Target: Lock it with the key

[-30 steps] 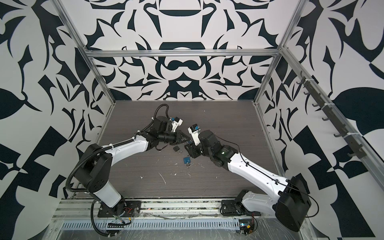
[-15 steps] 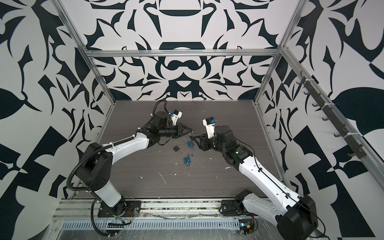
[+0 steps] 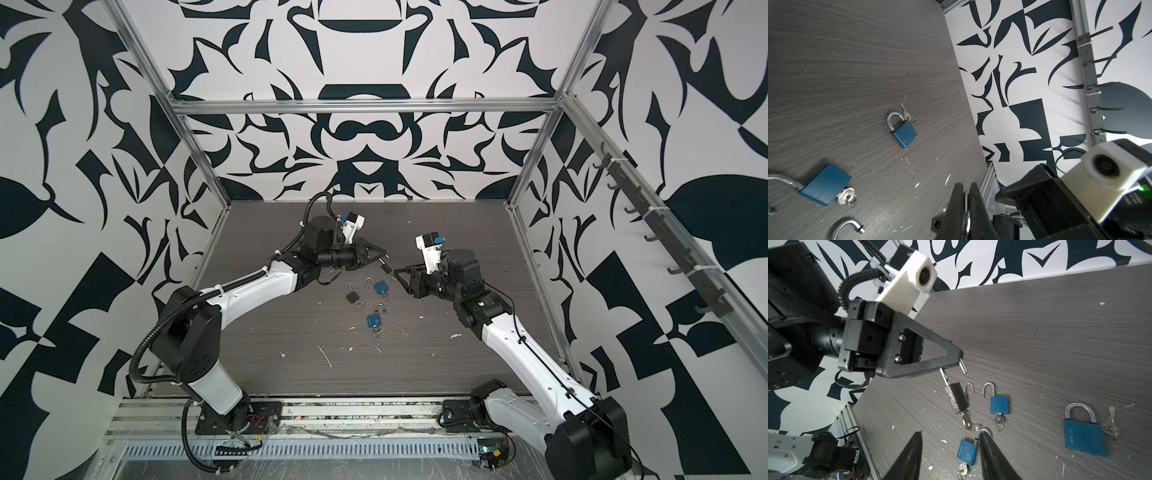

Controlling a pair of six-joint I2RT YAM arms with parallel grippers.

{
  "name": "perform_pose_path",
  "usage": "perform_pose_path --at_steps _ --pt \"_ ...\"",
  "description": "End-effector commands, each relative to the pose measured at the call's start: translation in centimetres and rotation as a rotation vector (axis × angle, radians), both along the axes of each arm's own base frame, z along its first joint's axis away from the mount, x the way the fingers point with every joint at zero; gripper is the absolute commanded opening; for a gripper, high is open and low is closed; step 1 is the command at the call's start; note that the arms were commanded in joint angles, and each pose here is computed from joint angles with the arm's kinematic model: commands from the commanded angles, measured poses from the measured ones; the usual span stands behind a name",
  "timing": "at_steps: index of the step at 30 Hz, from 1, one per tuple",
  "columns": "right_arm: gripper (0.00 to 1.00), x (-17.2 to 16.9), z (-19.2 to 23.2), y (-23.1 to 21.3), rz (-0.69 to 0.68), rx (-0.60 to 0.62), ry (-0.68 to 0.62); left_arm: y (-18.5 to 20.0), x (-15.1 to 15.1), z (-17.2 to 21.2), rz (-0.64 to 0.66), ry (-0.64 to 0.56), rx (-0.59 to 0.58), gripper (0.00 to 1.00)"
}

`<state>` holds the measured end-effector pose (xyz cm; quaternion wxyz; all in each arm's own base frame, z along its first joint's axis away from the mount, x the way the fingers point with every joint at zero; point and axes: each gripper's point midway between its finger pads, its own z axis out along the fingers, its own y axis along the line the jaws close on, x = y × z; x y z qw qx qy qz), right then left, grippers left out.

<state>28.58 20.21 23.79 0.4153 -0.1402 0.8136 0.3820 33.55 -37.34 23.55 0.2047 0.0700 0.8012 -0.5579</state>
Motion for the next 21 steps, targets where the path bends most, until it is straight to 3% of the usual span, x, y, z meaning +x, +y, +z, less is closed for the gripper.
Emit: perform_pose_path --at_steps 1,14,21 --pt "0.48 -0.2 2.5 0.6 0.050 0.042 -0.117 0.2 -0.5 3.6 -0.014 -0.038 -0.051 0.00" --pt "0.49 0.7 3.3 0.8 0.055 0.032 -0.219 0.5 -1.1 4.5 -0.007 -0.018 -0.069 0.00" --pt "0.47 1.3 3.0 1.6 0.085 0.042 -0.199 0.3 -1.1 5.0 -0.020 -0.014 -0.080 0.00"
